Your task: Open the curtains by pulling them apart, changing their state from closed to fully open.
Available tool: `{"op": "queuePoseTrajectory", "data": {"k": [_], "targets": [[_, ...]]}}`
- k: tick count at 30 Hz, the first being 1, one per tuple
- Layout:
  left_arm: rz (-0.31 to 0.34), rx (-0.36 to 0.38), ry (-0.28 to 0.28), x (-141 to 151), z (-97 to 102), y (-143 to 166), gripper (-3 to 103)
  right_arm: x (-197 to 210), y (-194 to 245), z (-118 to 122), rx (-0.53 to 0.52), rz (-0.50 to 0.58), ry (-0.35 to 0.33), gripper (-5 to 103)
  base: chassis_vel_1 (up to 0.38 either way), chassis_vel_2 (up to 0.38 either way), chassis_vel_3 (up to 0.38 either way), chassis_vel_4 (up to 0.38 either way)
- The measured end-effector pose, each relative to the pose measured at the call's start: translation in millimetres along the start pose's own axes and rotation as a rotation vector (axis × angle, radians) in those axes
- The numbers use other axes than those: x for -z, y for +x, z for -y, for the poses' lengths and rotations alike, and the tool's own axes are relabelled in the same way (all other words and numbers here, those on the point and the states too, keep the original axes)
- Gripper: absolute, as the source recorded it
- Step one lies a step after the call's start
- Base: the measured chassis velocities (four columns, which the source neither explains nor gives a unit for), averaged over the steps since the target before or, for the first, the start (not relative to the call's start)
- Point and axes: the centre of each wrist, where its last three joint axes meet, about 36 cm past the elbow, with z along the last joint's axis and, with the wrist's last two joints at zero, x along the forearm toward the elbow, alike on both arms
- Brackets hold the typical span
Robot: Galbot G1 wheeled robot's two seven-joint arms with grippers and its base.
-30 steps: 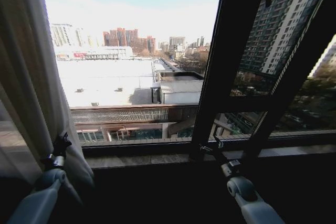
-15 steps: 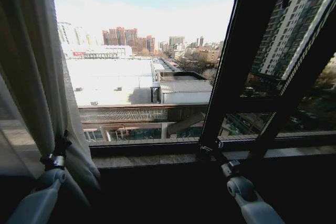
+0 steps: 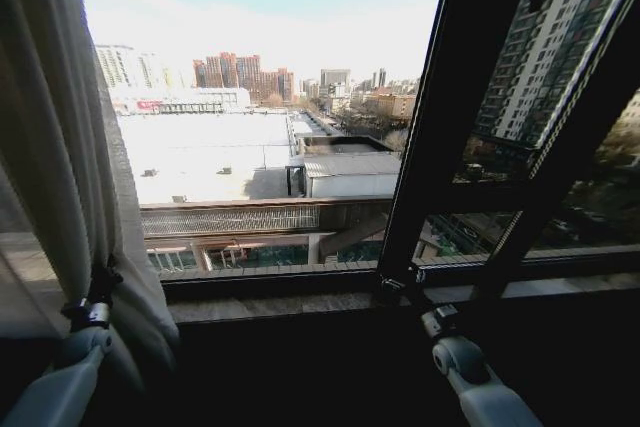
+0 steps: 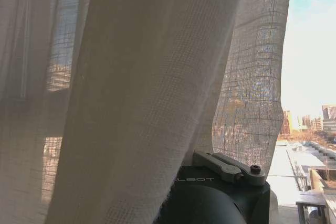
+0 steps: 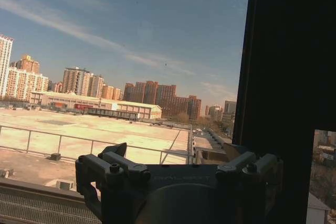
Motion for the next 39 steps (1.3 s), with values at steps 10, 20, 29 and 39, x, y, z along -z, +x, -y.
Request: {"op": "queuePoseTrajectory", "data": {"k": [10, 20, 29, 39], "targets": [[-0.006, 0.16, -0.074, 7, -48.1, -10, 0, 0, 0, 0, 0.0, 0.0, 0.0, 100, 0.0, 0.0, 0.0, 0.0], [0.016, 0.112, -0.062, 5, -13.4, 1, 0, 0, 0, 0, 0.0, 0.0, 0.0, 100, 0.0, 0.0, 0.0, 0.0], [0.002, -0.064, 0.019, 22, 28.4, 32, 11, 0, 0, 0, 0.0, 0.0, 0.0, 100, 0.0, 0.0, 0.0, 0.0], [0.007, -0.132, -0.034, 40, 63.4, 67, 43, 0, 0, 0, 0.0, 0.0, 0.0, 100, 0.0, 0.0, 0.0, 0.0]]}}
